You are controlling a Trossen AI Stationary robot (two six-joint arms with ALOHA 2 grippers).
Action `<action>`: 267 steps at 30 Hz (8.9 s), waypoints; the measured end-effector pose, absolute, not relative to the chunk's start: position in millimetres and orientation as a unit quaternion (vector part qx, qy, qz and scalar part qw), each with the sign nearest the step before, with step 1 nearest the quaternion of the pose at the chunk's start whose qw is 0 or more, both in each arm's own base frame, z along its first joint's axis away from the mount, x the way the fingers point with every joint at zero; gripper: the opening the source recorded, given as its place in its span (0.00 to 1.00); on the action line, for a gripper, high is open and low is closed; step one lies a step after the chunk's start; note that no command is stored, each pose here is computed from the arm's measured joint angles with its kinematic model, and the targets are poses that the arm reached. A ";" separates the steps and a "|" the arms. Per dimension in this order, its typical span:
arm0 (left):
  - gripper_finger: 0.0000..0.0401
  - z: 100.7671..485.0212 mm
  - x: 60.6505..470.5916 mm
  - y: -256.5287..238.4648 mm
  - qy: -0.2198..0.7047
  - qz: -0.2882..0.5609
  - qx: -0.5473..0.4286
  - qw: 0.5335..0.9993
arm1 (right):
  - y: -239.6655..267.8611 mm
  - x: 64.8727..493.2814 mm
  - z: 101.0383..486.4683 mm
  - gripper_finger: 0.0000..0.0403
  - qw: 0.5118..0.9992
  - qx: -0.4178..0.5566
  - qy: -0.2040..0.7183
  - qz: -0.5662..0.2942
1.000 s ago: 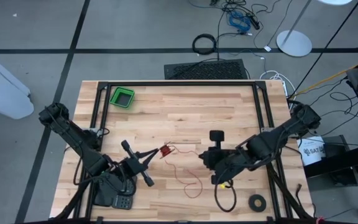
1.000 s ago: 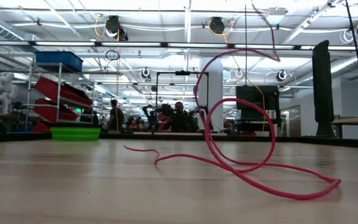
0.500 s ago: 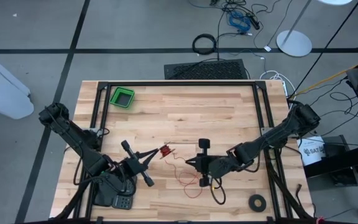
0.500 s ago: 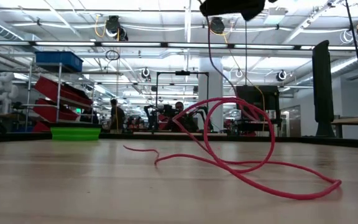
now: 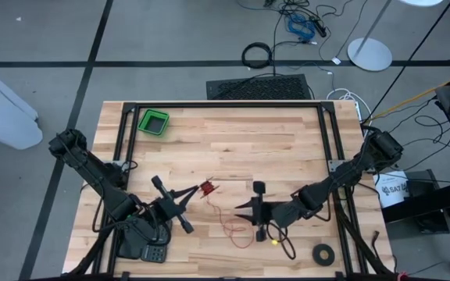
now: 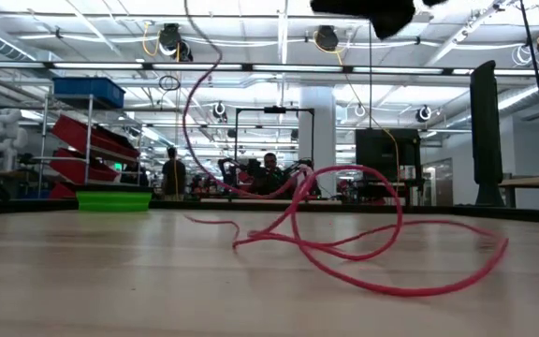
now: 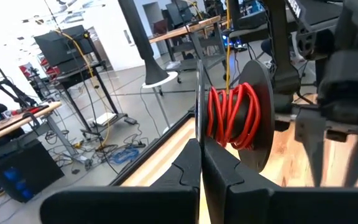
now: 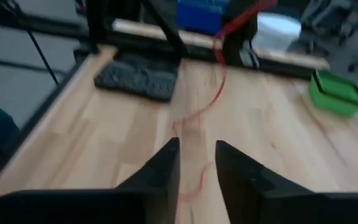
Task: Coil cords
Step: Uncoil the red wire from the spool
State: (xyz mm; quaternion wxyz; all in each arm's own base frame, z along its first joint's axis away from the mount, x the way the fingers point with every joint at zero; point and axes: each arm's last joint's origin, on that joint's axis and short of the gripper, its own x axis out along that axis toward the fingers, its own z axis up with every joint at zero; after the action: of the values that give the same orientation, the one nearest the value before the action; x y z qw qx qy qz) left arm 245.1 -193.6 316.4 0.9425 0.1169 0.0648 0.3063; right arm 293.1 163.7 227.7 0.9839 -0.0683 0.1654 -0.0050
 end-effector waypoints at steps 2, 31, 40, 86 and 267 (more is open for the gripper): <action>0.01 316.4 245.1 -193.6 0.065 0.306 0.117 0.942 | 166.4 294.2 233.6 0.28 0.988 -0.070 0.137 0.001; 0.01 316.2 245.3 -192.9 0.065 0.311 0.119 0.941 | 148.1 364.4 219.9 0.58 0.993 -0.086 -0.039 -0.068; 0.01 316.2 245.2 -193.0 0.065 0.311 0.119 0.941 | 152.5 386.6 222.6 0.45 0.994 -0.078 -0.031 -0.076; 0.01 316.2 245.1 -193.1 0.064 0.311 0.116 0.941 | 153.6 388.7 215.0 0.21 0.995 -0.075 0.004 -0.072; 0.01 325.1 251.2 -190.5 0.044 0.302 0.083 0.949 | 137.8 356.0 237.0 0.29 0.990 -0.053 -0.080 -0.104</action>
State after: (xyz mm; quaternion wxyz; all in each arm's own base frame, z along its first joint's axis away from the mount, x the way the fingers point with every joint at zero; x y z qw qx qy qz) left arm 251.2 -190.5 325.1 0.9487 0.0825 0.0437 0.3022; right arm 356.0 137.8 237.0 0.9899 -0.0534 -0.0802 -0.1042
